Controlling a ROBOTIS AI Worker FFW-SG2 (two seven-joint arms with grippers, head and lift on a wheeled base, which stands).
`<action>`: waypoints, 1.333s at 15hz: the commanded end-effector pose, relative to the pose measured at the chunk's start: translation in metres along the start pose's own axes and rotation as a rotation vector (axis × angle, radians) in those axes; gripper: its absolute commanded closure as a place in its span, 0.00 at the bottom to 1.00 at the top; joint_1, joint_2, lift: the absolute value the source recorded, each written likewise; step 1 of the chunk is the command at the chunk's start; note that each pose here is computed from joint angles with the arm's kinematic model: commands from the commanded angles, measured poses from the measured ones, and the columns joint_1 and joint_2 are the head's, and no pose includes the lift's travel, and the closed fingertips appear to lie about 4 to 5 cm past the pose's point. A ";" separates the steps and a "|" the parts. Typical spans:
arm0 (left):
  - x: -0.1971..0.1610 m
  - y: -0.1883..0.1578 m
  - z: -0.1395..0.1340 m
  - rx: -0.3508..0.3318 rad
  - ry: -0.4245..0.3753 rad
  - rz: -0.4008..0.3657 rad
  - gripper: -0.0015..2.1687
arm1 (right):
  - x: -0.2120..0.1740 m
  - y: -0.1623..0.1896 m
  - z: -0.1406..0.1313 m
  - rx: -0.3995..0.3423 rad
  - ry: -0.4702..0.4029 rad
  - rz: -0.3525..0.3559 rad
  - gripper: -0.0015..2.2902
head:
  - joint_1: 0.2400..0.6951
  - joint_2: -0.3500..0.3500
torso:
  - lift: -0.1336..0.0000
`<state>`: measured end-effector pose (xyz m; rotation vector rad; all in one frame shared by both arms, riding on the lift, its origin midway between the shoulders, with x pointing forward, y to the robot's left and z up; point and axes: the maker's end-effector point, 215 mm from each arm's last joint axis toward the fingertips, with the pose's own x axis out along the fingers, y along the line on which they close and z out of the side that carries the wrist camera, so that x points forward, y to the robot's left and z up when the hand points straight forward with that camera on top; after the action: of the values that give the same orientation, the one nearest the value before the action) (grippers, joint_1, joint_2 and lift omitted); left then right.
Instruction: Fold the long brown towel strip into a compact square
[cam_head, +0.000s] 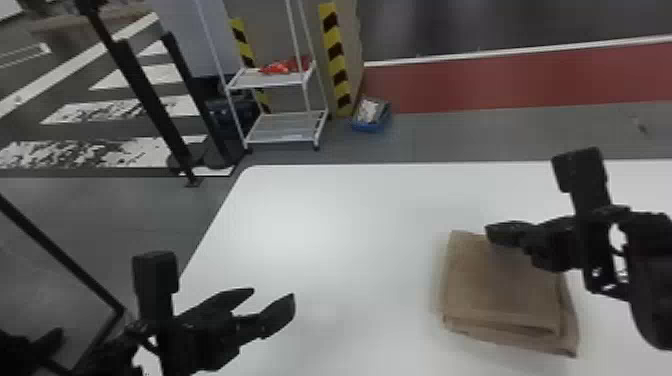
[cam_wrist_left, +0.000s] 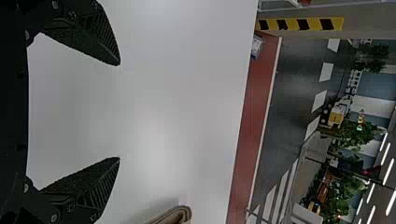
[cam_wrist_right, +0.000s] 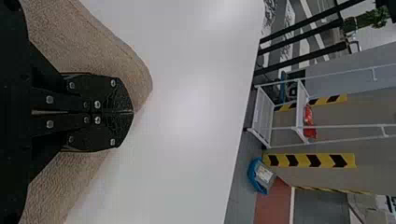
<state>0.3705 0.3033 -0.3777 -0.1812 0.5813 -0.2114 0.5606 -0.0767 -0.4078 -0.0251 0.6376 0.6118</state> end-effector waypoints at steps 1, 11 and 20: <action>0.000 -0.005 0.005 0.002 -0.010 -0.009 0.08 | -0.036 -0.029 0.028 0.054 -0.109 -0.043 0.11 | 1.00 0.89 | 0.07; -0.041 -0.094 0.089 0.204 -0.482 -0.114 0.08 | -0.247 -0.118 -0.022 0.102 -0.414 -0.346 0.03 | 1.00 0.47 | 0.07; -0.067 -0.121 0.077 0.280 -0.603 0.013 0.08 | -0.296 -0.048 -0.043 -0.127 -0.532 -0.366 0.03 | 1.00 0.33 | 0.07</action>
<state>0.3435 0.2111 -0.2529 0.0329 -0.0394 -0.2160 0.3914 -0.2849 -0.2924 -0.0524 0.1324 0.2667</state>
